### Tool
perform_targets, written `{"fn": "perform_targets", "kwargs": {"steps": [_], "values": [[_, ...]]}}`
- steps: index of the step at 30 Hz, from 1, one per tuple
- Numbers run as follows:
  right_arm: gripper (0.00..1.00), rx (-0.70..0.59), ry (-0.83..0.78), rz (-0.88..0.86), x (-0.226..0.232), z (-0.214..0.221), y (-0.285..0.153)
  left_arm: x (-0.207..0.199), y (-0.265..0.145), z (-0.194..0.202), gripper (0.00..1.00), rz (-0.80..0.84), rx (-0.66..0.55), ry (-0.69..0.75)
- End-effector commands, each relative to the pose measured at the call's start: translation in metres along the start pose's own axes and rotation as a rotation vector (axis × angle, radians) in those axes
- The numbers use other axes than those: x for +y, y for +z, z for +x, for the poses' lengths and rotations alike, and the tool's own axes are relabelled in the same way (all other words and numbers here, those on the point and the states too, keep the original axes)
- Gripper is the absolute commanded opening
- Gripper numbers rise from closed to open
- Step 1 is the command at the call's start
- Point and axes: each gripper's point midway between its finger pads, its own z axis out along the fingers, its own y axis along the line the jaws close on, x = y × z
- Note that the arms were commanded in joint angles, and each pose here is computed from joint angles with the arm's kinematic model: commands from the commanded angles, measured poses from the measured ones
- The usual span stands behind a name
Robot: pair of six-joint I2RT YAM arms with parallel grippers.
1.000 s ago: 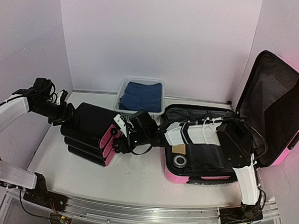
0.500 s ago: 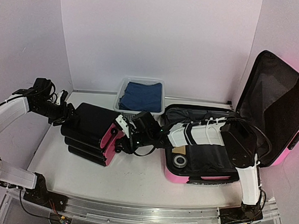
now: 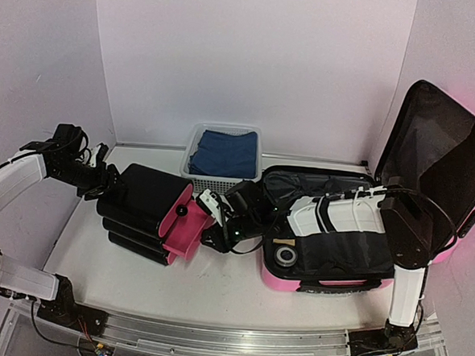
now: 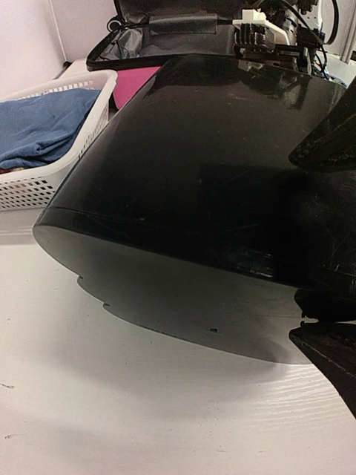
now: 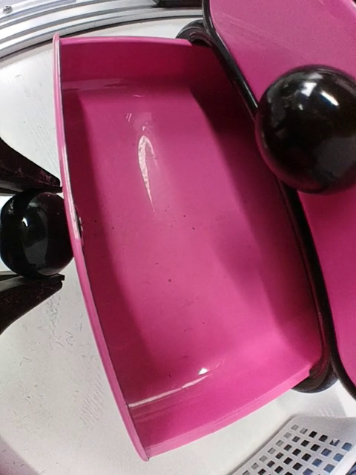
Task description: Open, take out, and arrange the luggage
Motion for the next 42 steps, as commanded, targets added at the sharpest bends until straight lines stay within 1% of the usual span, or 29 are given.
{"fn": "perform_targets", "kwargs": {"steps": [1, 5, 6, 9, 12, 14, 15, 17, 19, 21, 24, 27, 29, 31, 32, 33, 34, 37, 42], "values": [[0.34, -0.081, 0.018, 0.028, 0.003, -0.032, -0.031, -0.013, -0.012, -0.010, 0.69, 0.021, -0.034, 0.038], [0.54, -0.057, 0.049, 0.068, -0.001, -0.039, -0.043, -0.013, -0.012, -0.012, 0.69, 0.021, -0.038, 0.034], [0.60, -0.051, 0.059, 0.080, -0.001, -0.039, -0.048, -0.013, -0.012, -0.012, 0.69, 0.019, -0.038, 0.034], [0.77, -0.034, 0.074, 0.111, -0.001, -0.043, -0.075, -0.013, -0.013, -0.013, 0.70, 0.015, -0.043, 0.038], [0.89, -0.028, 0.101, 0.167, -0.005, -0.043, -0.107, -0.016, -0.017, -0.015, 0.71, 0.020, -0.054, 0.053], [0.97, -0.030, 0.131, 0.263, -0.019, -0.040, -0.130, -0.019, -0.021, -0.017, 0.72, 0.024, -0.067, 0.067], [0.98, -0.021, 0.161, 0.318, -0.029, -0.036, -0.141, -0.019, -0.022, -0.019, 0.72, 0.020, -0.073, 0.074], [0.98, -0.007, 0.262, 0.421, -0.056, -0.027, -0.161, -0.021, -0.027, -0.024, 0.73, 0.012, -0.090, 0.094], [0.98, 0.012, 0.412, 0.506, -0.086, -0.009, -0.178, -0.023, -0.032, -0.031, 0.74, 0.000, -0.110, 0.114], [0.98, 0.024, 0.568, 0.529, -0.112, 0.008, -0.184, -0.024, -0.035, -0.038, 0.74, -0.011, -0.128, 0.128], [0.98, 0.056, 0.714, 0.539, -0.142, 0.024, -0.182, -0.026, -0.039, -0.047, 0.75, -0.019, -0.147, 0.144], [0.98, 0.106, 0.798, 0.575, -0.165, 0.041, -0.174, -0.022, -0.040, -0.056, 0.75, -0.056, -0.166, 0.157], [0.94, 0.140, 0.857, 0.585, -0.178, 0.055, -0.167, -0.019, -0.041, -0.062, 0.75, -0.083, -0.180, 0.164], [0.88, 0.177, 0.891, 0.575, -0.187, 0.067, -0.158, -0.016, -0.041, -0.067, 0.75, -0.107, -0.191, 0.172], [0.84, 0.196, 0.897, 0.557, -0.188, 0.069, -0.151, -0.014, -0.041, -0.069, 0.75, -0.118, -0.197, 0.175], [0.77, 0.211, 0.896, 0.548, -0.190, 0.071, -0.145, -0.013, -0.041, -0.070, 0.75, -0.124, -0.198, 0.176], [0.73, 0.229, 0.904, 0.520, -0.187, 0.072, -0.137, -0.012, -0.040, -0.071, 0.74, -0.131, -0.196, 0.178], [0.72, 0.267, 0.931, 0.483, -0.185, 0.078, -0.121, -0.010, -0.038, -0.072, 0.74, -0.138, -0.194, 0.185], [0.72, 0.295, 0.961, 0.474, -0.186, 0.090, -0.108, -0.008, -0.036, -0.071, 0.74, -0.144, -0.189, 0.186]]}}
